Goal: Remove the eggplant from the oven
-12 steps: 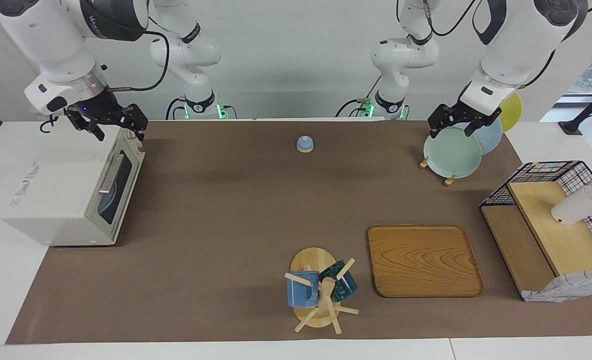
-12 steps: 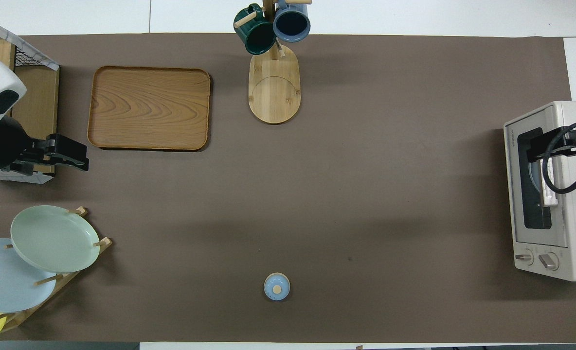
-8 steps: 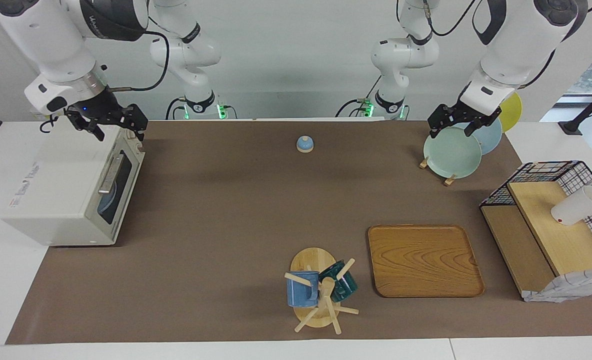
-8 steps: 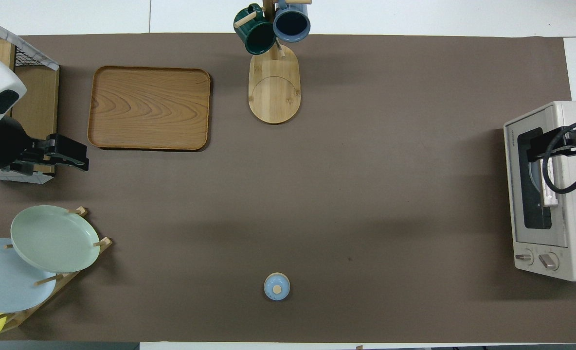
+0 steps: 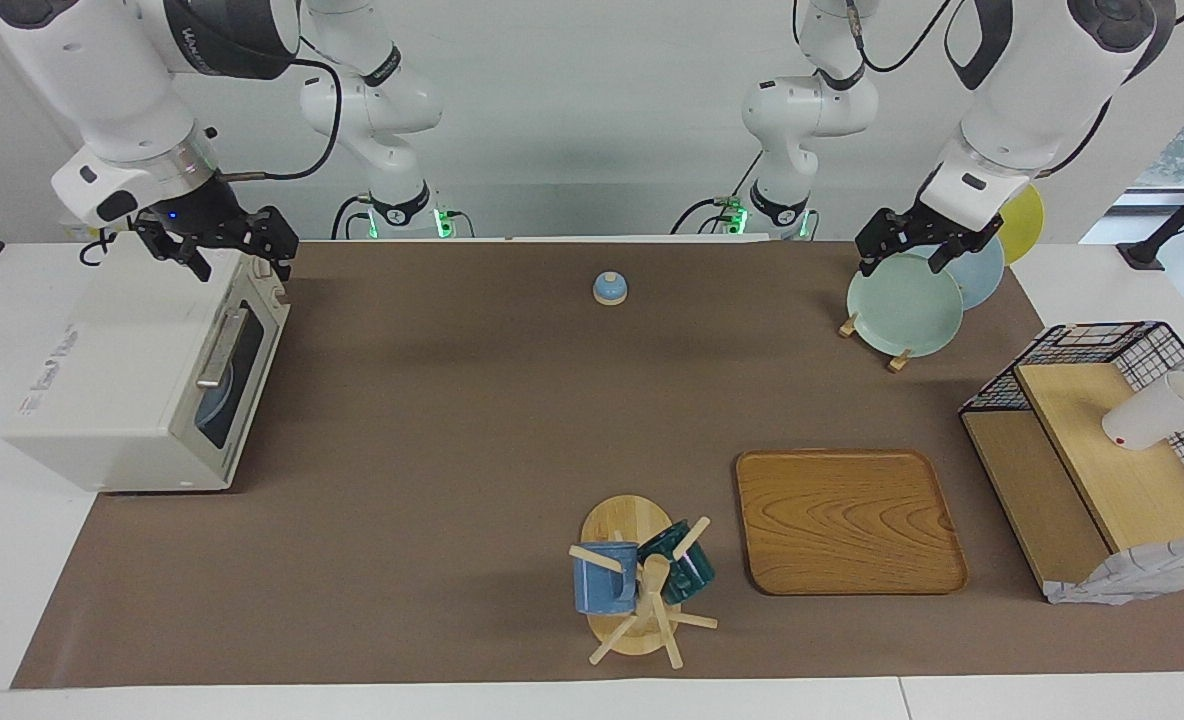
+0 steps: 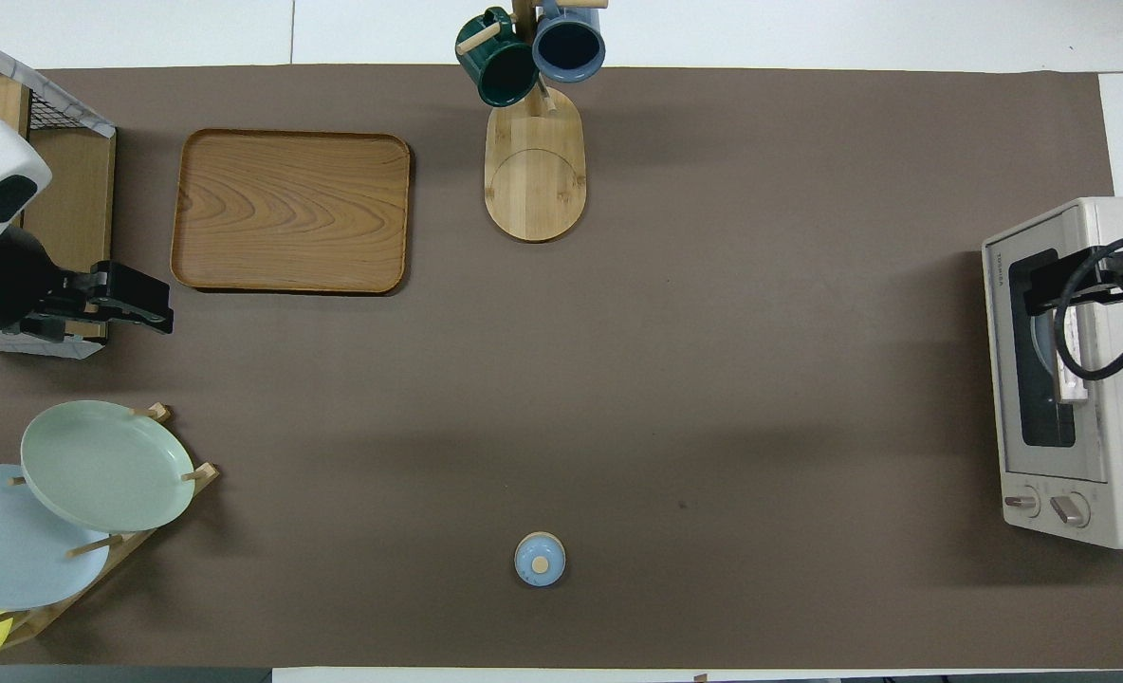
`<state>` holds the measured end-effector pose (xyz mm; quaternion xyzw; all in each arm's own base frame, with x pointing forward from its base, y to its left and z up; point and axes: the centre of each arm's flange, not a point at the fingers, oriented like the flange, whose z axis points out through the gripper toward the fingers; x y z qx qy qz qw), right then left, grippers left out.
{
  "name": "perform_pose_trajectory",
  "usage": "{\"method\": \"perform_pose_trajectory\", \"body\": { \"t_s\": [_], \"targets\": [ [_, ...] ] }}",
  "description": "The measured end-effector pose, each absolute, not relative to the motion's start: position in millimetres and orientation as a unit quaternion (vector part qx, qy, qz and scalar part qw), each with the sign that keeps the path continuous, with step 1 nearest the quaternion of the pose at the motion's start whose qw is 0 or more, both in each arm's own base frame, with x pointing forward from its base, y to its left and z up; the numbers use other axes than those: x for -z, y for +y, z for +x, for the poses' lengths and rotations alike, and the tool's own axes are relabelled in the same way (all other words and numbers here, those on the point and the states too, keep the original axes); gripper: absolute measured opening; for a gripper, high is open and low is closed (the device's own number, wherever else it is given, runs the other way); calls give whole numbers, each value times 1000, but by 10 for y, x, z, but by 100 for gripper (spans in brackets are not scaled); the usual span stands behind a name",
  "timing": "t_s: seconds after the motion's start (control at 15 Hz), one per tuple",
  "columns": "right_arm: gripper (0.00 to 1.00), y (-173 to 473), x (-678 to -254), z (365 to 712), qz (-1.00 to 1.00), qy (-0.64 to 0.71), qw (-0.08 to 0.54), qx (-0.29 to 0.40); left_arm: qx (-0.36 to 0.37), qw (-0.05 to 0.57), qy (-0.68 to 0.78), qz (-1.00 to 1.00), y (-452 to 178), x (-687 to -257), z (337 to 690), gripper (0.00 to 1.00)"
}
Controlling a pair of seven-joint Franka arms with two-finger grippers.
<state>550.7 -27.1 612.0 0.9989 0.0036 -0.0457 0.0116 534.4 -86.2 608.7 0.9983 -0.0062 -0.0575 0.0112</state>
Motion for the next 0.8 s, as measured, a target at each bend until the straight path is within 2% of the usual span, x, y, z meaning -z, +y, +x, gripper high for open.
{"method": "perform_pose_trajectory", "body": {
  "t_s": [0.6, 0.67, 0.8],
  "targets": [
    [6, -327, -6031, 5511, 997, 53, 10, 47, 58, 11, -6, 998, -862, -6087, 5344, 100],
    [1, -347, -6001, 5505, 998, 36, 12, 46, 58, 11, -6, 998, -862, -6087, 5344, 100],
    [1, -402, -5911, 5500, 999, 6, 17, 36, 58, 11, -6, 998, -862, -6087, 5344, 100]
  ]
}}
